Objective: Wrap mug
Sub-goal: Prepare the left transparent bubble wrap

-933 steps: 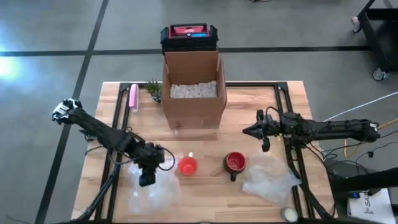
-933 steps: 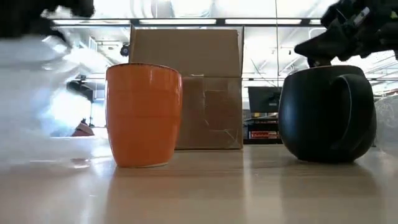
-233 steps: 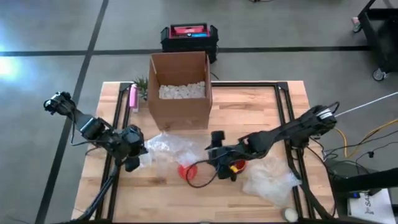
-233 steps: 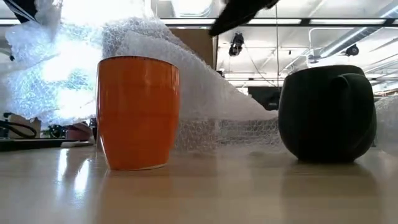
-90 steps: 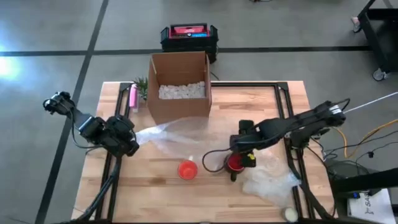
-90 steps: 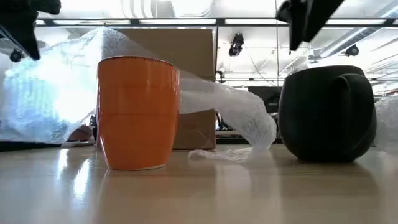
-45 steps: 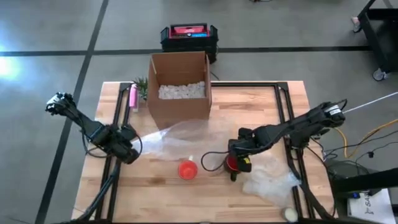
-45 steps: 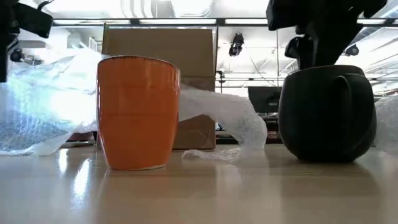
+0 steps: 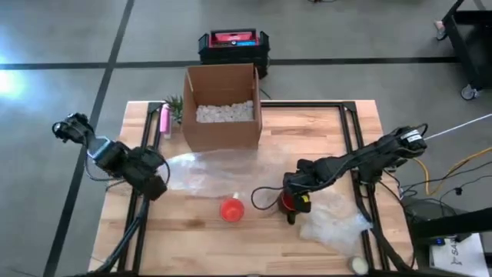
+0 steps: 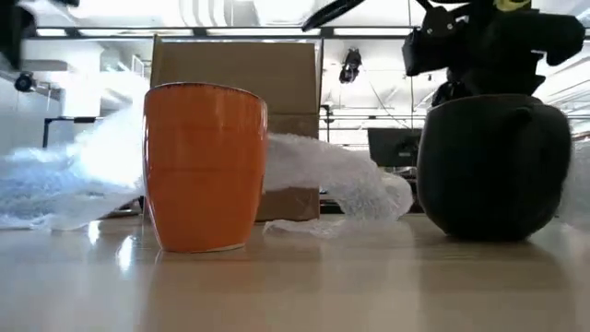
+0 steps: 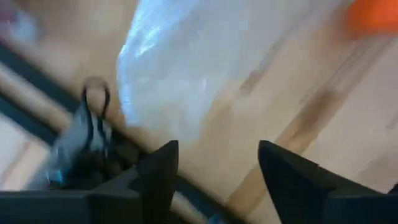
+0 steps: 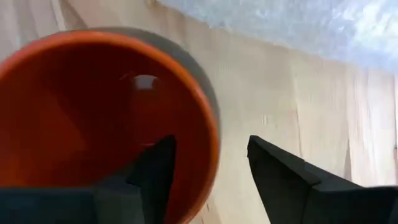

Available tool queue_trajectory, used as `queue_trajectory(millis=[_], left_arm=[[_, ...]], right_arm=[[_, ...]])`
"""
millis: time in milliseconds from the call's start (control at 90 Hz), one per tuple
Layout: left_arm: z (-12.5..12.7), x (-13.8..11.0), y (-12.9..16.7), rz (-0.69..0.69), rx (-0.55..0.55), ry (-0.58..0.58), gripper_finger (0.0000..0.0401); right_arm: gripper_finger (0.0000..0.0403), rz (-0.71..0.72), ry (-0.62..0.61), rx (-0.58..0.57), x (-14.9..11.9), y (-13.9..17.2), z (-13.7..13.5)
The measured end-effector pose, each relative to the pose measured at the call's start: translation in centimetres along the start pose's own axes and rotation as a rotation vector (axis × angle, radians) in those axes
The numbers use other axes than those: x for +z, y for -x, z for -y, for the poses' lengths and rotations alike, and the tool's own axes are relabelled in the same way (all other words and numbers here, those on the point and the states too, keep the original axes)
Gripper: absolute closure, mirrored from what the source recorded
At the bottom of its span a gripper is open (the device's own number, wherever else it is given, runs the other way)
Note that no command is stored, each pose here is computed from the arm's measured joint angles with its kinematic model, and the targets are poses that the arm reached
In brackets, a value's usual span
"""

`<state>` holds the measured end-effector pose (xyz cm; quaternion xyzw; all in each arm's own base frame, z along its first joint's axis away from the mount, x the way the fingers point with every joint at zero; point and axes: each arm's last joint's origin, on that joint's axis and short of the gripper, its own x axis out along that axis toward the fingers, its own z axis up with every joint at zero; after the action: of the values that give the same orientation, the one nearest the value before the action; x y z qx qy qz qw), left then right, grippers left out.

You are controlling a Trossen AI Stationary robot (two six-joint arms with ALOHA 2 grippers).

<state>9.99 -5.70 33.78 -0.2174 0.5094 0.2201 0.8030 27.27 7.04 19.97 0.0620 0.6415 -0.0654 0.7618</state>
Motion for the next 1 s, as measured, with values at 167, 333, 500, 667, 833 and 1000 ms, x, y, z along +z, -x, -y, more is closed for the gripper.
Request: queue_trajectory(millis=[167,333,500,667,833,1000], left_arm=[[1.8,0.9,-0.6,0.179,-0.114,-0.123,0.0167],[3.7,0.3,-4.9,0.188,-0.133,-0.149,0.0182],[3.7,-1.7,-10.1,0.101,-0.050,-0.179,0.0204],[2.7,-3.2,-12.5,-0.004,-0.010,-0.150,0.0227],[2.3,-3.8,-13.9,0.026,-0.020,-0.133,0.0245],[2.4,-4.2,-15.3,0.071,-0.080,-0.108,0.0256]], right_arm=[[0.0224,0.030,0.033,0.089,1.6,2.7,-0.6],[0.0222,0.146,0.068,0.095,3.2,5.1,-1.1],[0.0229,0.233,0.090,0.071,4.4,4.4,-1.5],[0.0240,-0.013,0.101,0.046,2.8,3.1,-1.1],[0.0252,-0.016,0.090,0.033,2.6,2.2,-1.0],[0.0282,-0.079,0.098,-0.016,2.5,0.0,-0.8]])
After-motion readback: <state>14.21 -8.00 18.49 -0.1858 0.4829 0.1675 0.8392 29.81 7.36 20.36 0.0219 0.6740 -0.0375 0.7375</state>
